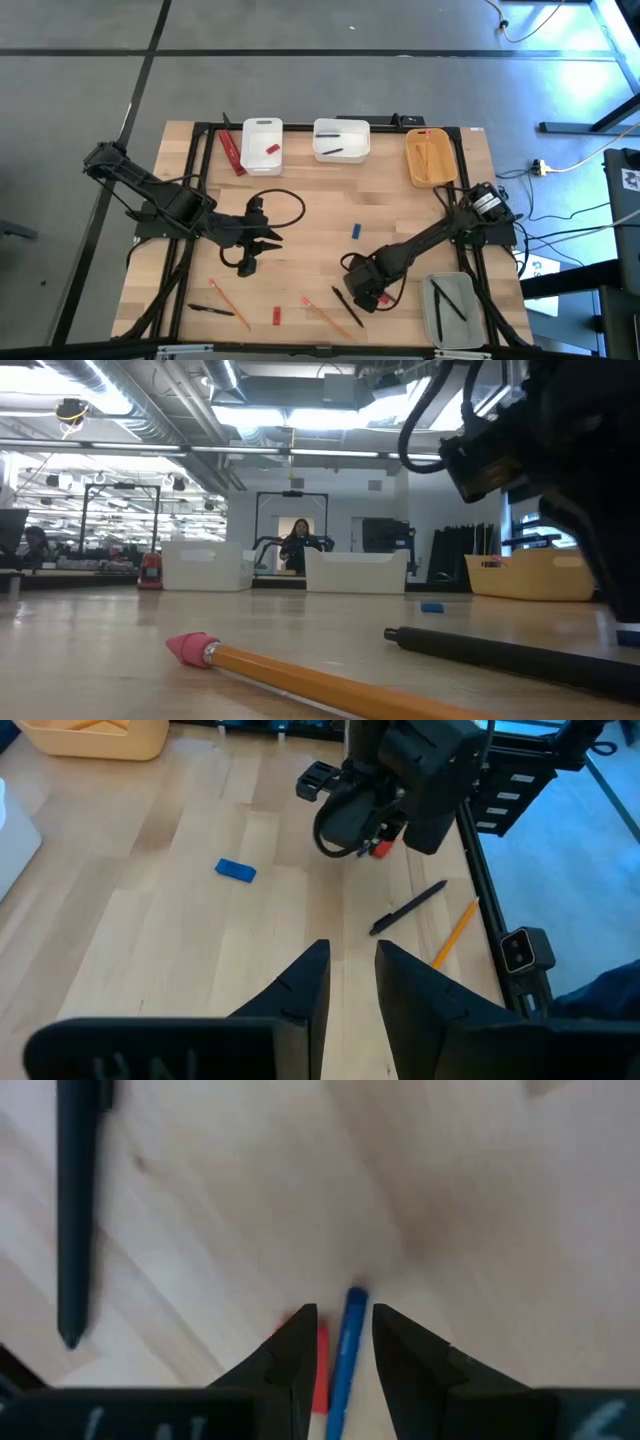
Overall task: Sort crayons/erasers/pens/pencils in bins
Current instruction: Put the blue crayon into the right white bin
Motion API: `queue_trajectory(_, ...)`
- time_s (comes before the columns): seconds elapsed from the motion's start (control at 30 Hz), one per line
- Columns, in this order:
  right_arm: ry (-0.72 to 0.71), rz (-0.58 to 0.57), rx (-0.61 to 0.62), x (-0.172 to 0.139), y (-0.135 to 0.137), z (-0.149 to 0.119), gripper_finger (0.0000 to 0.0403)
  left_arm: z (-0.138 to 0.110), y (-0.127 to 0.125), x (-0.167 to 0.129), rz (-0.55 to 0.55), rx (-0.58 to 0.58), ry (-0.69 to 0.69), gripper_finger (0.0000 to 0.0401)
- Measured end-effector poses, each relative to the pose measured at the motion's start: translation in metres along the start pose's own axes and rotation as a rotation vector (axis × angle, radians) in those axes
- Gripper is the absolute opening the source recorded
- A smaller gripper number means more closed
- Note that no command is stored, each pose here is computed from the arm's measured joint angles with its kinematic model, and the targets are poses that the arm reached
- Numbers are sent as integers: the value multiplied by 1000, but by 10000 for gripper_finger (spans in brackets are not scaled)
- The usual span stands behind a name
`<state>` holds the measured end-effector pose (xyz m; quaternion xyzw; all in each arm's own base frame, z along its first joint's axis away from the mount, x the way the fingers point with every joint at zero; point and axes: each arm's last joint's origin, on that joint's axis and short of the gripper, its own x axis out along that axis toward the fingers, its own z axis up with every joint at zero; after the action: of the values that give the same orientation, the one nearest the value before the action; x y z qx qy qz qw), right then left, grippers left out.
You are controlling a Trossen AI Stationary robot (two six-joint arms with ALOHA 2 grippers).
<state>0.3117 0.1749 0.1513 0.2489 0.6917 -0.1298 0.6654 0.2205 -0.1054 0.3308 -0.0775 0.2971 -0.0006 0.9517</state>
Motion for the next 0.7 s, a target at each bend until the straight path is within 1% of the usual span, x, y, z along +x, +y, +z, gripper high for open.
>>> queue_trajectory(0.07, -8, -7, 10, 0, 1, -3, 101, 0, 0, 0, -2, 0, 1, 76)
queue_trajectory(0.2, -13, -17, 7, 3, 2, -4, 101, -1, -2, 0, -49, 0, 21, 76)
queue_trajectory(0.57, 5, -40, -11, 17, 2, -2, 101, 0, -2, 0, -52, -1, 20, 76)
queue_trajectory(0.7, 4, -43, -14, 18, 1, -2, 101, 0, -2, 0, -52, -1, 20, 76)
